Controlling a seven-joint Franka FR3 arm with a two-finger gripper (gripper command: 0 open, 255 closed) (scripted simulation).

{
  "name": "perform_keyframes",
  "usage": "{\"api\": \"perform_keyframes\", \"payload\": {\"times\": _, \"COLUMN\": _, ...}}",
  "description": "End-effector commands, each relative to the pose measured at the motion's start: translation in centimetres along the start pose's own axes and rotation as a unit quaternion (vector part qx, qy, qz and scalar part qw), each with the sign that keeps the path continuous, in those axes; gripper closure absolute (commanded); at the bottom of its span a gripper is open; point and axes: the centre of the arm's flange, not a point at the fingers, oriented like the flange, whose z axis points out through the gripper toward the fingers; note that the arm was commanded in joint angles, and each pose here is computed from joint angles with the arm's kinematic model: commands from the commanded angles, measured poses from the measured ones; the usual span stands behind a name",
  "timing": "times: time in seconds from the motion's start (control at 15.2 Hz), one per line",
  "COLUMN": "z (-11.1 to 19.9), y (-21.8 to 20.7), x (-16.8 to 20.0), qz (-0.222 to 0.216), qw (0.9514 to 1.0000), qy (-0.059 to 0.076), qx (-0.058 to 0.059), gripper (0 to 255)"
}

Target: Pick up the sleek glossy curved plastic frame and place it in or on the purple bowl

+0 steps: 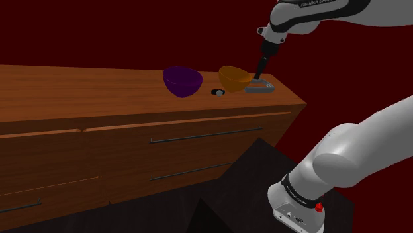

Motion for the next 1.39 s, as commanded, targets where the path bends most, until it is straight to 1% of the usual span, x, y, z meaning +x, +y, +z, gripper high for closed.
{"api": "perform_keyframes", "payload": {"times": 0.0, "z": 1.1, "y": 2.7, "x": 0.3, "qz": -0.009, "qw": 0.9999, "qy": 0.0, "qx": -0.005, "gripper": 0}}
{"api": "perform_keyframes", "payload": {"times": 0.66, "z": 5.2, "y": 14.2, "x": 2.8, "qz": -0.052, "qw": 0.9982, "qy": 0.004, "qx": -0.028, "gripper": 0}}
{"api": "perform_keyframes", "payload": {"times": 0.73, "z": 5.4, "y": 14.9, "x": 3.0, "qz": -0.054, "qw": 0.9981, "qy": 0.004, "qx": -0.029, "gripper": 0}}
{"api": "perform_keyframes", "payload": {"times": 1.19, "z": 9.1, "y": 15.1, "x": 3.0, "qz": -0.054, "qw": 0.9981, "qy": 0.004, "qx": -0.029, "gripper": 0}}
{"api": "perform_keyframes", "payload": {"times": 1.32, "z": 9.4, "y": 15.1, "x": 3.0, "qz": -0.054, "qw": 0.9981, "qy": 0.004, "qx": -0.029, "gripper": 0}}
